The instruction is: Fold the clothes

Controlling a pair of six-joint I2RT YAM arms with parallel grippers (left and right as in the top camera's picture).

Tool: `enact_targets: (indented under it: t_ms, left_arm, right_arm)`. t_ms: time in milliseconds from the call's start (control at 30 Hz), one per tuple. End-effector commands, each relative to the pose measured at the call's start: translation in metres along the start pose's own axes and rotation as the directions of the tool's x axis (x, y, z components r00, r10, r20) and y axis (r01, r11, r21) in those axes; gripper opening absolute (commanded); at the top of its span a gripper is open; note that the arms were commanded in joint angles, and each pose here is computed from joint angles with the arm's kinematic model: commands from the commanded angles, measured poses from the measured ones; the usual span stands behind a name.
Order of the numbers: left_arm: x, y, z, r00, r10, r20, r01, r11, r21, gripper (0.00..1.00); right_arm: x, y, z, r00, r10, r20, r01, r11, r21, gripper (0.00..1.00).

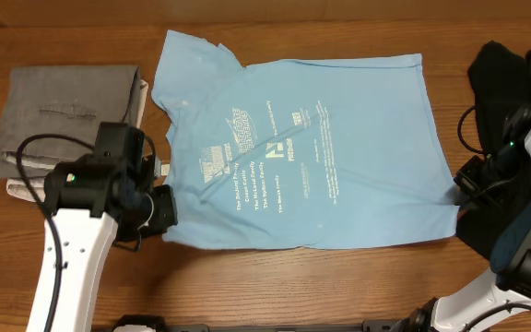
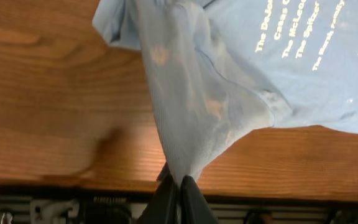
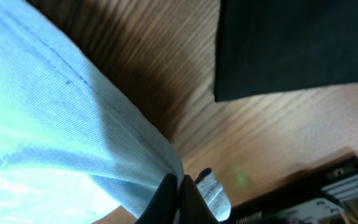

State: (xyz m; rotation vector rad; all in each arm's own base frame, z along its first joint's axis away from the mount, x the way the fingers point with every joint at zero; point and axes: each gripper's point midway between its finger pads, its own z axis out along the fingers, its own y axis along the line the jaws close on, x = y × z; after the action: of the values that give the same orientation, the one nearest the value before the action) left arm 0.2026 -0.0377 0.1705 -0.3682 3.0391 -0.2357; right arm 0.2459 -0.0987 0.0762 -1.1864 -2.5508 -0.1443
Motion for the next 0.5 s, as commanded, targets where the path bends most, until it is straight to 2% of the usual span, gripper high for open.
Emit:
enact_targets:
  t_ms: [0,133,300,467]
  left_arm:
    - [0.006,0.008,-0.015,0.996,-0.078,0.049,0.079,0.996,-0.028,0.04]
    - [0.023,0.014,-0.020,0.993,-0.114,0.019,0.115,0.992,-0.047,0.04]
    - [0.046,0.034,-0.032,0.984,-0.178,0.001,0.177,0.974,-0.143,0.04]
    - [0.044,0.029,-0.062,0.979,-0.171,0.109,0.181,0.980,-0.084,0.04]
  right_arm:
    - [-0.003,-0.004,-0.027,0.996,0.006,0.093,-0.004,1.000,-0.018,0.04]
    - [0.000,-0.008,-0.035,0.993,0.016,0.115,-0.012,0.999,-0.032,0.04]
    - [0.007,-0.012,-0.042,0.992,0.019,0.122,-0.015,0.999,-0.036,0.04]
    - [0.008,-0.019,-0.044,0.992,0.029,0.125,-0.030,1.000,0.002,0.04]
